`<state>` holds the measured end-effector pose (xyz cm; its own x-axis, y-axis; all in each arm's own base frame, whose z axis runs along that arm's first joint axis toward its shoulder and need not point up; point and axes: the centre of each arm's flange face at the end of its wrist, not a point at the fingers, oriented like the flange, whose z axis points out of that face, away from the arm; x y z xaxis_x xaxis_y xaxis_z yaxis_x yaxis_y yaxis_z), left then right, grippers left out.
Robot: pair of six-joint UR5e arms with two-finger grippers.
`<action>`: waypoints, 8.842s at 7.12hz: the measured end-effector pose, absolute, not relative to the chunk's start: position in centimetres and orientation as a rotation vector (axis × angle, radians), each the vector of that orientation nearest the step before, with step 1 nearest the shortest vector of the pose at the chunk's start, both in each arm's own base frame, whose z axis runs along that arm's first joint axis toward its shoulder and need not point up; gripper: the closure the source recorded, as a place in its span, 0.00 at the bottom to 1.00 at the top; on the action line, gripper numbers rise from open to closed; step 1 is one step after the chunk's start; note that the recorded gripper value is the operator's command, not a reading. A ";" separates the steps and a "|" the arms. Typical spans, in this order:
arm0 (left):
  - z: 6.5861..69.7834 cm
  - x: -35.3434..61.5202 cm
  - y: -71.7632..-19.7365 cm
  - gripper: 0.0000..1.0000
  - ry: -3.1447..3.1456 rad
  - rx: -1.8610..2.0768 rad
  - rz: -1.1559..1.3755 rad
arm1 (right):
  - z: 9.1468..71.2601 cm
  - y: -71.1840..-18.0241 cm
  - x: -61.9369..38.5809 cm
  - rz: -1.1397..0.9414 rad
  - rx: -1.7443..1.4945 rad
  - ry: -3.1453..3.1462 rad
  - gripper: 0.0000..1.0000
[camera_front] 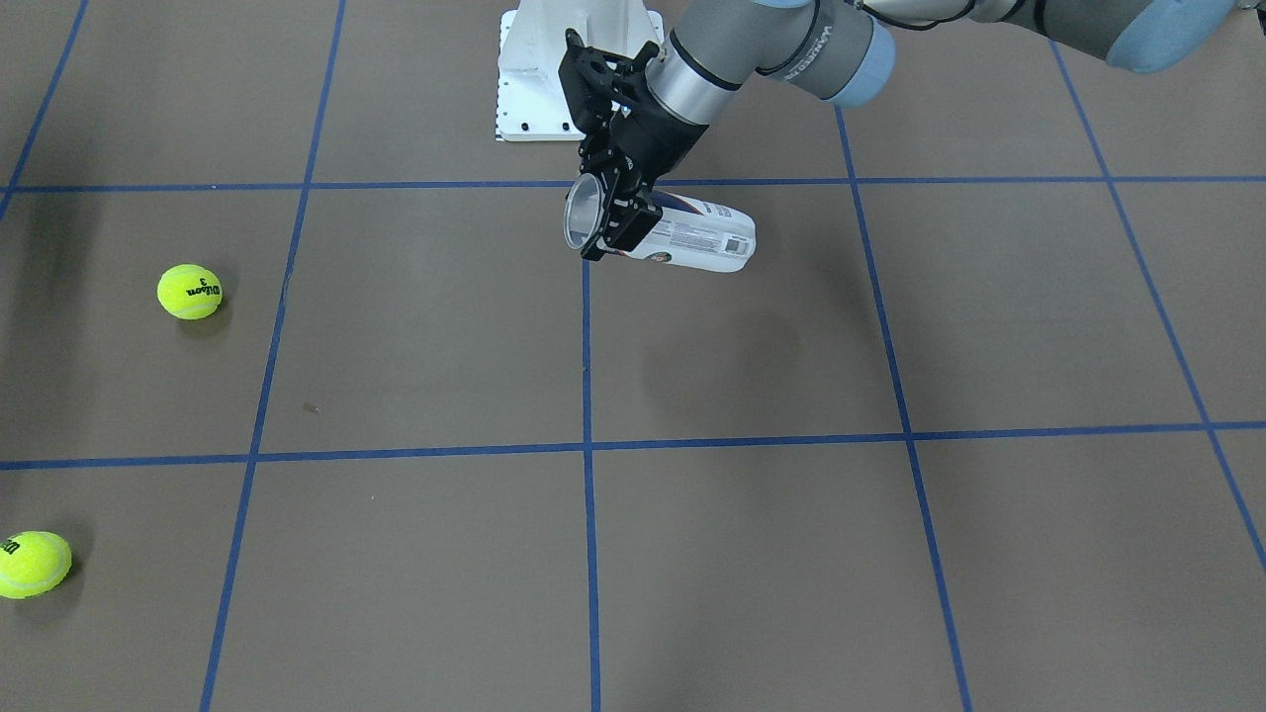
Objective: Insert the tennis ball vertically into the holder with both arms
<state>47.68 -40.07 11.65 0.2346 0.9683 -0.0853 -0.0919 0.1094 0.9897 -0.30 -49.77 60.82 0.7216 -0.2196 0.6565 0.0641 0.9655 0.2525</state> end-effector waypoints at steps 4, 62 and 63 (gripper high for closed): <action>10.1 45.1 -39.4 0.39 1.431 1.397 0.645 | 60.7 -49.8 -0.3 -0.159 0.221 -0.750 0.01; 27.1 56.0 -39.0 0.17 1.620 1.719 0.495 | 50.5 -36.6 -26.6 0.074 0.259 -0.746 0.01; 27.1 56.0 -39.0 0.17 1.619 1.718 0.495 | 51.3 -36.6 -26.7 0.071 0.261 -0.749 0.01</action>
<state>56.04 -39.01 27.14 0.1398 0.9714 -0.1918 0.6980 0.0407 0.7150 -26.71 -36.64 51.29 0.7317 -0.0286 0.6811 -0.1567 0.9653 0.2089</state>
